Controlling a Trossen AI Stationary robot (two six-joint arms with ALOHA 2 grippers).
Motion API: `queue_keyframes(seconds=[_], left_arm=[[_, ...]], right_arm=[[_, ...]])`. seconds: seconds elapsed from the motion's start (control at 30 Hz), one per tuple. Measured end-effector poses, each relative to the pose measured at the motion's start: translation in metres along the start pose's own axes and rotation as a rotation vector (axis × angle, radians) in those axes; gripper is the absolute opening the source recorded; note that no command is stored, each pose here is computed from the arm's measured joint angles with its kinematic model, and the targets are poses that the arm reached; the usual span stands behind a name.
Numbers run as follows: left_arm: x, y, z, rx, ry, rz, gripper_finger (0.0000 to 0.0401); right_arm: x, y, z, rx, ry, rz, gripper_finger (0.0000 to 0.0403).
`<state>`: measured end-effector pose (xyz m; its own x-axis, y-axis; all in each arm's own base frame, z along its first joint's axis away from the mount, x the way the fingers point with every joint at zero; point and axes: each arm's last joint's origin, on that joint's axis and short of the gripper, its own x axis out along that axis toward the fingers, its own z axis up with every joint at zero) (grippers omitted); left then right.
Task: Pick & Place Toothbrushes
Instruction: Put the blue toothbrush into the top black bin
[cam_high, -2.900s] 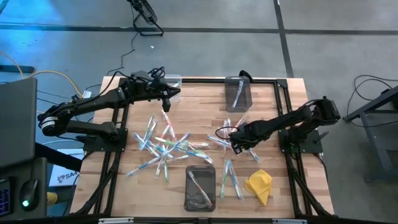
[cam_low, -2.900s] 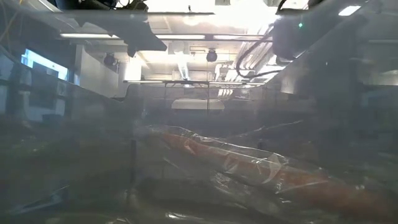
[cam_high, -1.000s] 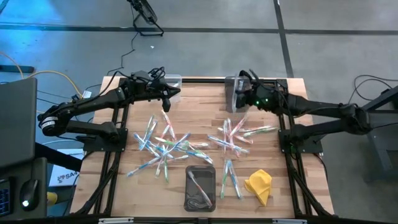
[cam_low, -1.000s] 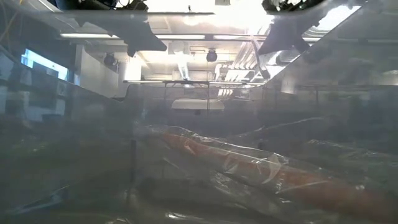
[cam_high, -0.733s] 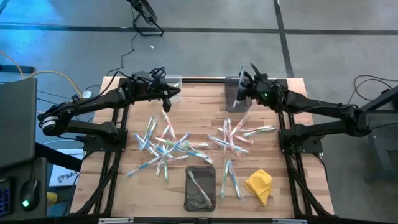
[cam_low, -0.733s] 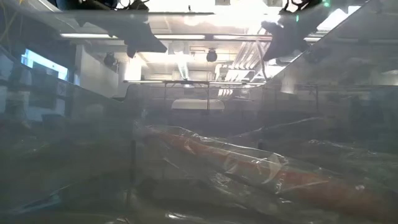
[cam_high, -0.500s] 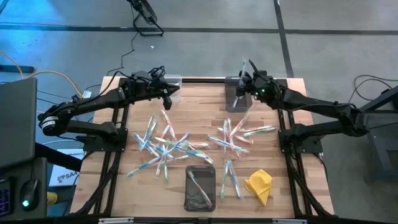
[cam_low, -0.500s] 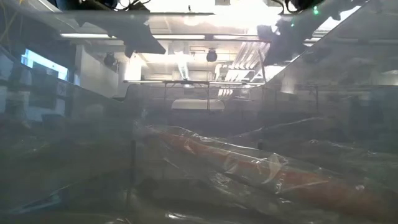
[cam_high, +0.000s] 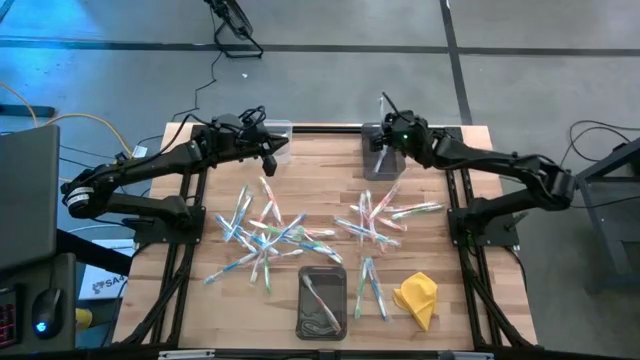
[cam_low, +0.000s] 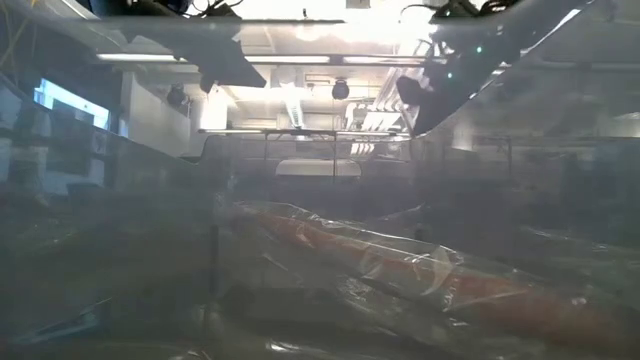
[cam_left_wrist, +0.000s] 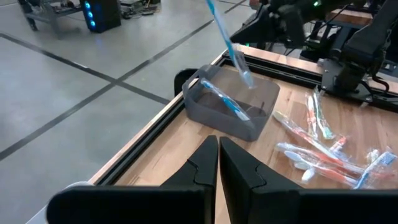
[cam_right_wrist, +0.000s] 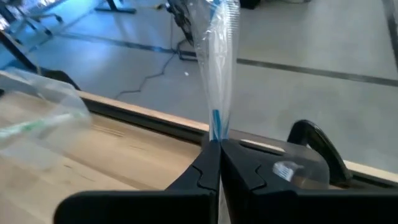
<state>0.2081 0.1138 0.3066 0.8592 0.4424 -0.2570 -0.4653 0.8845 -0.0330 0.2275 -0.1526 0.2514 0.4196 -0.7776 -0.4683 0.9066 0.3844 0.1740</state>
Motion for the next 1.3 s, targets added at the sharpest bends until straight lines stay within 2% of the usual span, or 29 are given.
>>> queue_keyframes(seconds=[0.5, 0.87, 1.3], left_arm=[[0.0, 0.0, 0.0, 0.0, 0.0, 0.0, 0.0015], [0.0, 0.0, 0.0, -0.001, 0.001, 0.0, 0.0015], [0.0, 0.0, 0.0, -0.001, 0.001, -0.001, 0.0015]], right_arm=[[0.032, -0.004, -0.028, -0.07, 0.154, -0.097, 0.0003], [0.035, -0.011, -0.037, -0.107, 0.239, -0.147, 0.0003], [0.033, -0.014, -0.043, -0.074, 0.348, -0.1, 0.0003]])
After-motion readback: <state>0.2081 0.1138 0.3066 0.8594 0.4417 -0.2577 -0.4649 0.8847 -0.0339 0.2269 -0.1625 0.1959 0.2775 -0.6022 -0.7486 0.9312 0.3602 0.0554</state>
